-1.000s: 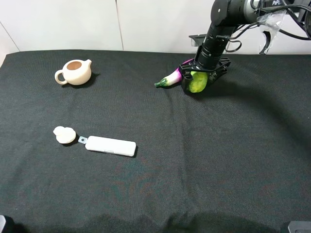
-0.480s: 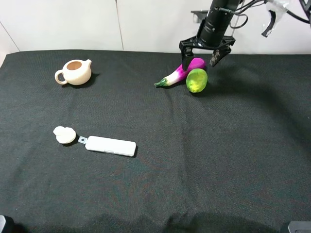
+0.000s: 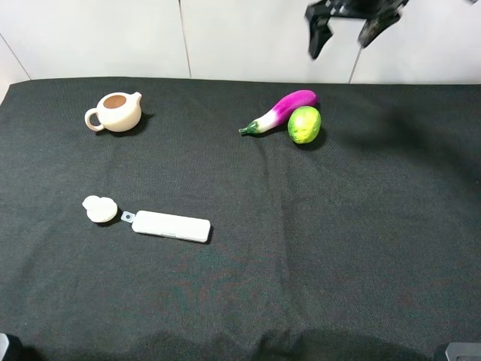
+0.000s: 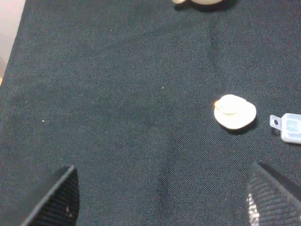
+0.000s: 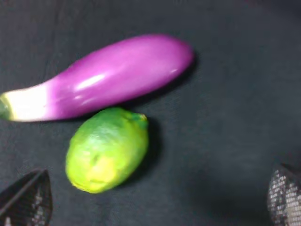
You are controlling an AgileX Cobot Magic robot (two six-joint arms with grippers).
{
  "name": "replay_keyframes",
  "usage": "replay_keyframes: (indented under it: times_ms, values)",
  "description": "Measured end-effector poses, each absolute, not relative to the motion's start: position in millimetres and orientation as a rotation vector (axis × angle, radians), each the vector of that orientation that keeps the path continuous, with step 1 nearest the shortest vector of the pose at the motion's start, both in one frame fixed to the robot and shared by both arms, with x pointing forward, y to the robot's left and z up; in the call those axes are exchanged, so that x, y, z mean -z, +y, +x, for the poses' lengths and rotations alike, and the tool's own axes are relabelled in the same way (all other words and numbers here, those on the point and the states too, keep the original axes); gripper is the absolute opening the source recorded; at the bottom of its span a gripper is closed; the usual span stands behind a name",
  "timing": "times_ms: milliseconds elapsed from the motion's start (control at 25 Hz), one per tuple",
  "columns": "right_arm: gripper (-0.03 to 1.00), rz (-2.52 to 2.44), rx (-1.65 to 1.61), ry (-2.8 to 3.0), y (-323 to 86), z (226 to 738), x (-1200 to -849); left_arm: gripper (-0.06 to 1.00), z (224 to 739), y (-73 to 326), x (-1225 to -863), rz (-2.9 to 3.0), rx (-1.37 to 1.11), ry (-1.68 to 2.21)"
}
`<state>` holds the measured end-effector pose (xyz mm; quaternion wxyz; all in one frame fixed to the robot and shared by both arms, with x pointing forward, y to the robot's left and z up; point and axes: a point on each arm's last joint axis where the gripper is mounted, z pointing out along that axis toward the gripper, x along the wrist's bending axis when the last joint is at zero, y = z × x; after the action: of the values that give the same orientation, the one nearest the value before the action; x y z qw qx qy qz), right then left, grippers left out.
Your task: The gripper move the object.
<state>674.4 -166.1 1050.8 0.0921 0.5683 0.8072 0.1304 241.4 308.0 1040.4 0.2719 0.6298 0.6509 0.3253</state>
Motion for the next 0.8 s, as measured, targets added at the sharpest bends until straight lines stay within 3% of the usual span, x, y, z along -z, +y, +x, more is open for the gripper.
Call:
replay_keyframes:
  times_ms: [280,800]
  values:
    - [0.69,1.758,-0.346,2.301,-215,640,-1082,0.76,241,308,-1040,1.696,-0.876,1.752]
    - [0.69,1.939,-0.246,2.121,-300,538,-1107,0.76,241,308,-1040,1.697,-0.876,1.752]
